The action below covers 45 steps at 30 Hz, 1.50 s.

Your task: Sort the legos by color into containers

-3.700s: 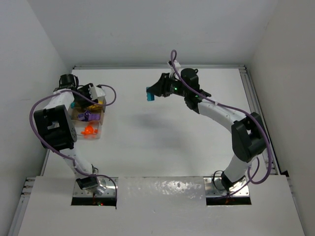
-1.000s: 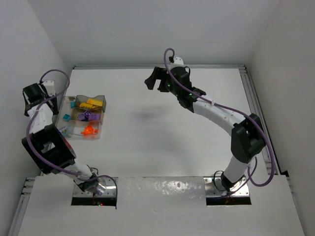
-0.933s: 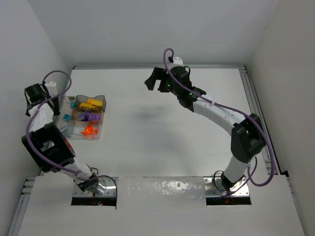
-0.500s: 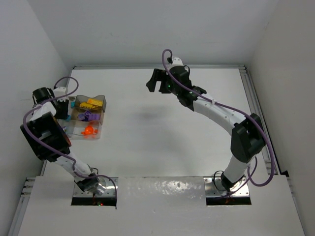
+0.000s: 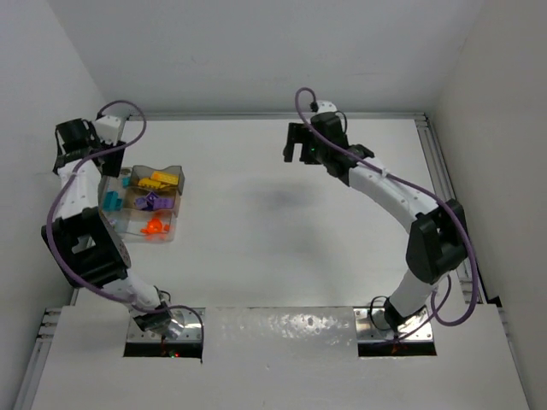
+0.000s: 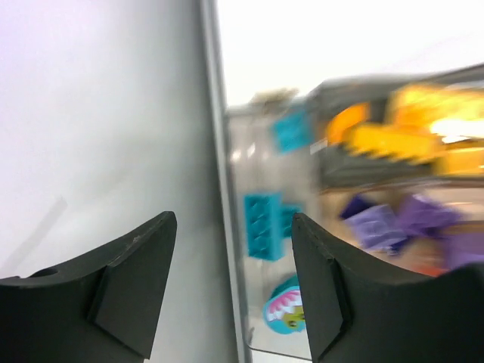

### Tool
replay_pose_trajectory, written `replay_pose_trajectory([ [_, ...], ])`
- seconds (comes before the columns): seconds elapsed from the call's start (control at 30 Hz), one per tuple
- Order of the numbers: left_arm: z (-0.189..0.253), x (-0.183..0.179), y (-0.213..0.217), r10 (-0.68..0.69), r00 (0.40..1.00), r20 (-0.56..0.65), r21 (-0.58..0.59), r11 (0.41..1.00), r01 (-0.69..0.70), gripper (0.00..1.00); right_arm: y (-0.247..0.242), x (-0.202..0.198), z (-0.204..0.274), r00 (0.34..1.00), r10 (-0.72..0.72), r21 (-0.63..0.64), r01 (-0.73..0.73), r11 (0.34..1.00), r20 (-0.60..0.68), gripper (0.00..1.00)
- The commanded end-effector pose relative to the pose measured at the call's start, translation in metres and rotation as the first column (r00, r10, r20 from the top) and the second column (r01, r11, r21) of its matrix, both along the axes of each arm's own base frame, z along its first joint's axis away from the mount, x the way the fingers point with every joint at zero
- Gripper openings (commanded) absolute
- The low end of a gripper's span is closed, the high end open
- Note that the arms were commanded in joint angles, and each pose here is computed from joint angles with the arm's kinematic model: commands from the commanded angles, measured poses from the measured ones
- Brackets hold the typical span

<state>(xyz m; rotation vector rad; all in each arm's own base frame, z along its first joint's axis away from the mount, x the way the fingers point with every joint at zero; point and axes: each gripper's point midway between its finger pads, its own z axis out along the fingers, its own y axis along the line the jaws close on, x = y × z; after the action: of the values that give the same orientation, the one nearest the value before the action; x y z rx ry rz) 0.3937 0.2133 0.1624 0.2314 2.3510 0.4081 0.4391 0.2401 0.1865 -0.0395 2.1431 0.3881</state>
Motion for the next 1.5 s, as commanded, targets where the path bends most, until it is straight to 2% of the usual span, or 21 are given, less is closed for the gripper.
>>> replay_pose_trajectory([
  [0.0, 0.070, 0.017, -0.069, -0.171, 0.981, 0.097, 0.086, 0.983, 0.163, 0.60, -0.091, -0.004, 0.010, 0.977, -0.208, -0.071, 0.204, 0.976, -0.041, 0.99],
  [0.13, 0.062, 0.007, -0.182, -0.401, 0.916, 0.026, -0.025, 0.916, 0.401, 0.60, -0.177, -0.033, -0.014, 0.899, -0.415, -0.083, 0.407, 0.910, -0.139, 0.99],
  [0.2, 0.063, -0.002, -0.230, -0.497, 0.867, 0.033, -0.032, 0.867, 0.498, 0.61, -0.214, -0.049, -0.007, 0.860, -0.505, -0.147, 0.491, 0.858, -0.075, 0.99],
  [0.33, 0.066, -0.021, -0.284, -0.576, 0.814, 0.080, -0.083, 0.810, 0.581, 0.61, -0.255, -0.072, 0.008, 0.774, -0.632, -0.224, 0.623, 0.749, 0.041, 0.99],
  [0.37, 0.058, -0.031, -0.298, -0.595, 0.798, 0.098, -0.144, 0.785, 0.603, 0.61, -0.264, -0.080, 0.011, 0.739, -0.671, -0.227, 0.666, 0.711, 0.067, 0.99],
  [0.4, 0.078, -0.034, -0.309, -0.611, 0.766, 0.199, -0.128, 0.759, 0.638, 0.62, -0.267, -0.083, 0.014, 0.723, -0.687, -0.222, 0.684, 0.695, 0.077, 0.99],
  [0.43, 0.080, -0.039, -0.316, -0.620, 0.747, 0.239, -0.139, 0.739, 0.659, 0.62, -0.269, -0.086, 0.014, 0.700, -0.710, -0.204, 0.707, 0.677, 0.074, 0.99],
  [0.47, 0.062, -0.054, -0.327, -0.638, 0.726, 0.256, -0.194, 0.702, 0.685, 0.62, -0.271, -0.090, 0.011, 0.688, -0.723, -0.211, 0.718, 0.663, 0.066, 0.99],
  [0.5, 0.091, -0.056, -0.333, -0.631, 0.671, 0.389, -0.135, 0.682, 0.719, 0.64, -0.272, -0.094, 0.014, 0.683, -0.727, -0.204, 0.723, 0.660, 0.070, 0.99],
  [0.53, 0.065, -0.068, -0.335, -0.630, 0.674, 0.385, -0.172, 0.669, 0.723, 0.64, -0.272, -0.098, 0.013, 0.677, -0.733, -0.202, 0.728, 0.656, 0.060, 0.99],
  [0.57, 0.066, -0.073, -0.336, -0.610, 0.669, 0.425, -0.178, 0.668, 0.722, 0.64, -0.273, -0.101, 0.013, 0.670, -0.741, -0.196, 0.735, 0.649, 0.057, 0.99],
  [0.6, 0.087, -0.077, -0.338, -0.594, 0.618, 0.515, -0.126, 0.661, 0.740, 0.65, -0.274, -0.104, 0.014, 0.663, -0.746, -0.187, 0.742, 0.644, 0.061, 0.99],
  [0.63, 0.081, -0.081, -0.338, -0.587, 0.614, 0.527, -0.131, 0.658, 0.741, 0.65, -0.276, -0.107, 0.015, 0.655, -0.753, -0.181, 0.749, 0.637, 0.065, 0.99],
  [0.67, 0.062, -0.088, -0.336, -0.567, 0.640, 0.518, -0.163, 0.669, 0.725, 0.65, -0.276, -0.107, 0.016, 0.653, -0.754, -0.166, 0.754, 0.636, 0.074, 0.99],
  [0.7, 0.072, -0.090, -0.335, -0.546, 0.620, 0.564, -0.144, 0.674, 0.724, 0.65, -0.277, -0.112, 0.013, 0.650, -0.756, -0.157, 0.757, 0.634, 0.076, 0.99],
  [0.87, 0.046, -0.103, -0.323, -0.521, 0.648, 0.555, -0.136, 0.712, 0.689, 0.65, -0.275, -0.119, 0.009, 0.653, -0.752, -0.105, 0.757, 0.645, 0.091, 0.99],
  [1.0, 0.060, -0.105, -0.322, -0.507, 0.614, 0.605, -0.101, 0.716, 0.691, 0.65, -0.272, -0.119, 0.012, 0.673, -0.731, -0.074, 0.740, 0.669, 0.112, 0.99],
  [1.13, 0.095, -0.100, -0.311, -0.427, 0.611, 0.666, -0.093, 0.766, 0.636, 0.66, -0.269, -0.116, 0.017, 0.677, -0.725, -0.041, 0.734, 0.678, 0.127, 0.99],
  [1.37, 0.126, -0.113, -0.315, -0.490, 0.543, 0.682, -0.018, 0.731, 0.682, 0.66, -0.266, -0.114, 0.013, 0.686, -0.718, -0.037, 0.725, 0.687, 0.120, 0.99],
  [1.43, 0.161, -0.104, -0.298, -0.405, 0.540, 0.738, 0.002, 0.801, 0.598, 0.68, -0.266, -0.113, 0.015, 0.689, -0.714, -0.039, 0.722, 0.691, 0.124, 0.99],
  [1.47, 0.197, -0.100, -0.290, -0.357, 0.480, 0.802, 0.040, 0.833, 0.553, 0.72, -0.267, -0.113, 0.017, 0.690, -0.713, -0.040, 0.722, 0.691, 0.128, 0.99],
])
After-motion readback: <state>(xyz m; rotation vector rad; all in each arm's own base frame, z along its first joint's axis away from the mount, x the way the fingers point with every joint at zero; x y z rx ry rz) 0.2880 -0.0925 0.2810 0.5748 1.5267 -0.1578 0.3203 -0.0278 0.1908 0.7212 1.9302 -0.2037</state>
